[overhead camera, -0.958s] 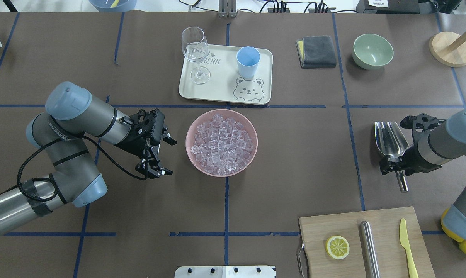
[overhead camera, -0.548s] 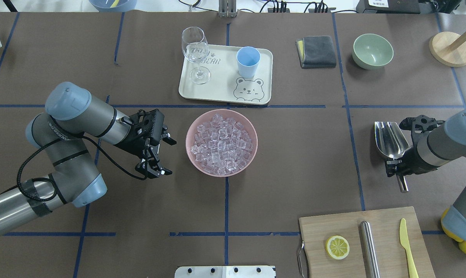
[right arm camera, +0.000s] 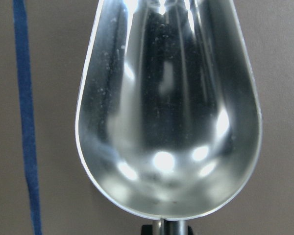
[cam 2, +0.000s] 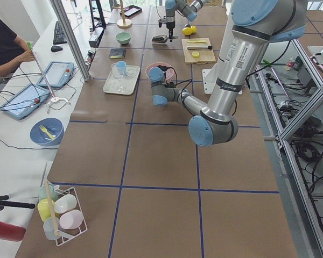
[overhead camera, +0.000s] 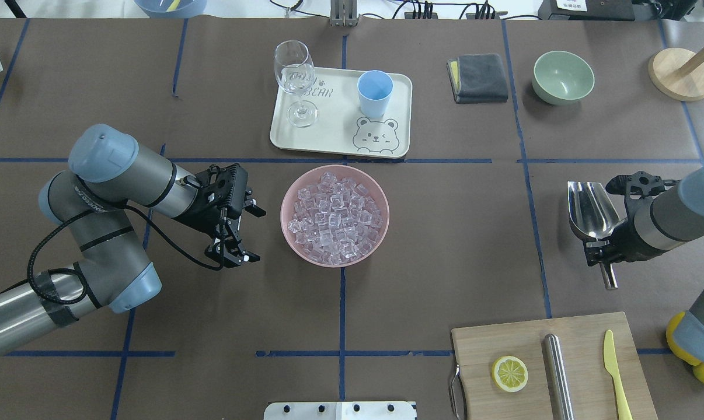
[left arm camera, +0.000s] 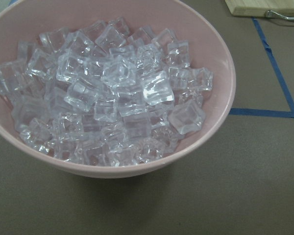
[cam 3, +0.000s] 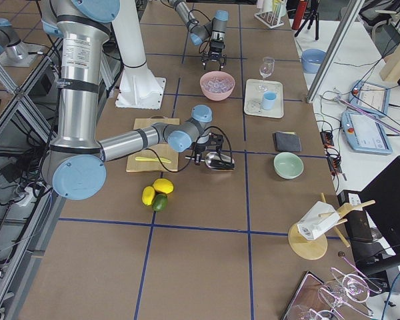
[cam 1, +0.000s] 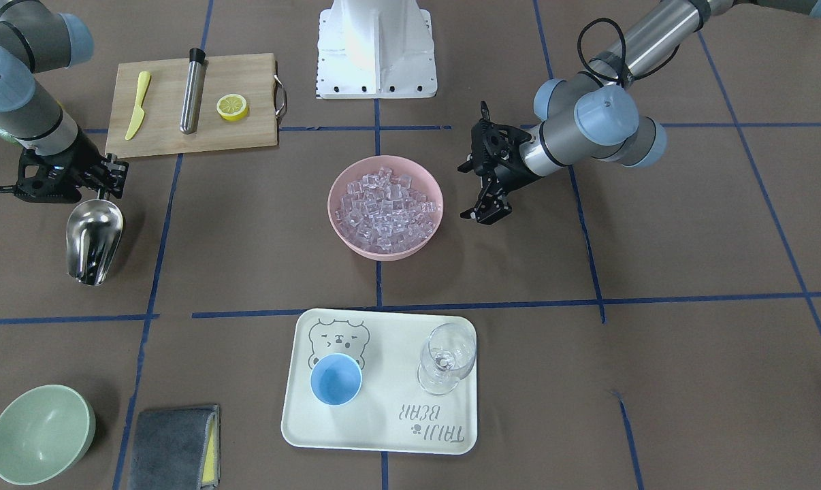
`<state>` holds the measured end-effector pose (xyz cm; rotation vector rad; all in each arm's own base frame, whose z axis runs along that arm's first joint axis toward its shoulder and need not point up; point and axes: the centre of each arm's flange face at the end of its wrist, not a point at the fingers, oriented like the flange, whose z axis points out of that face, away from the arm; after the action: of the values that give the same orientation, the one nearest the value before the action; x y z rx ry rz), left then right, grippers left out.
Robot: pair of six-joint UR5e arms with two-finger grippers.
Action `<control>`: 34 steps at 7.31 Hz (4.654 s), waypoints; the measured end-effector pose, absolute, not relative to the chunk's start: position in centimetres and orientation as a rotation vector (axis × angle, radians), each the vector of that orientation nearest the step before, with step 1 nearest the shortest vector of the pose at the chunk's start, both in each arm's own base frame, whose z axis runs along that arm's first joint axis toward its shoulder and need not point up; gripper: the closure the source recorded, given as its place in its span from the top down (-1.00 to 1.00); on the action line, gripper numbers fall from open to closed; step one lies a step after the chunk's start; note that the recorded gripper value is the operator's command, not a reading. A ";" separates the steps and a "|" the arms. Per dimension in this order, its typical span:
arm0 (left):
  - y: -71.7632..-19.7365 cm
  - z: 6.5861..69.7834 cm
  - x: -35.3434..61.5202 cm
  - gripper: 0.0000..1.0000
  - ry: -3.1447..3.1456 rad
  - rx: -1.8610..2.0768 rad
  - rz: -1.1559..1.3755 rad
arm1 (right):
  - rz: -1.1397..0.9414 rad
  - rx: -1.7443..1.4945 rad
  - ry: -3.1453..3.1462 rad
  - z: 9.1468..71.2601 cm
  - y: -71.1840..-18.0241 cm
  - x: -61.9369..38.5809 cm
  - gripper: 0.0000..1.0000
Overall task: Put ice in cup with scoop
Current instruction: 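Close the right gripper on the metal scoop handle, then lift the scoop with the right gripper and carry it toward the pink bowl, then lower the scoop into the ice in the pink bowl with the right gripper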
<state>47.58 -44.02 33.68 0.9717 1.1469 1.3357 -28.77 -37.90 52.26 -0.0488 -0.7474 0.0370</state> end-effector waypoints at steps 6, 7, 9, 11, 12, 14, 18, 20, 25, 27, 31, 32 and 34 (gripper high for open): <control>-44.3 33.7 47.6 1.00 1.130 0.975 1.315 | -0.020 0.211 -0.904 38.0 -42.9 -25.7 -1.00; -44.3 33.7 47.6 1.00 1.131 0.974 1.313 | -0.077 0.249 -0.880 35.8 -44.3 -26.0 -1.00; -44.4 33.7 47.6 1.00 1.130 0.974 1.310 | -0.183 0.303 -0.813 29.7 -46.6 -28.2 -1.00; -44.4 33.7 47.5 1.00 1.129 0.973 1.309 | -0.207 0.347 -0.751 24.9 -47.5 -30.2 -1.00; -44.4 33.7 47.5 1.00 1.129 0.972 1.308 | -0.236 0.360 -0.737 24.1 -47.5 -30.9 -1.00; -44.5 33.7 47.4 1.00 1.128 0.971 1.306 | -0.451 0.426 -0.686 23.9 -47.3 -31.7 -1.00; -44.6 33.7 47.4 1.00 1.128 0.970 1.304 | -0.733 0.400 -0.585 21.8 -46.4 -33.7 -1.00; -44.6 33.8 47.4 1.00 1.128 0.968 1.301 | -0.788 0.412 -0.571 20.6 -46.8 -34.6 -1.00; -44.7 33.7 47.7 1.00 1.157 0.922 1.244 | -1.036 0.284 -0.376 19.0 -47.3 -38.2 -1.00; -45.5 32.8 48.7 1.00 1.150 0.931 1.226 | -1.094 0.249 -0.314 18.7 -45.7 -39.8 -1.00; -46.0 32.2 49.2 1.00 1.140 0.945 1.215 | -1.268 0.234 -0.200 16.1 -43.1 -42.3 -1.00; -46.1 32.2 49.3 1.00 1.140 0.943 1.215 | -1.324 0.232 -0.152 14.9 -43.6 -43.5 -1.00; -46.2 32.2 49.4 1.00 1.140 0.942 1.215 | -1.378 0.194 -0.084 13.2 -45.1 -46.5 -1.00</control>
<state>49.36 -46.17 32.20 0.9423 1.1396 1.2149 -46.55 -45.10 13.17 0.1935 -0.0842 -1.3784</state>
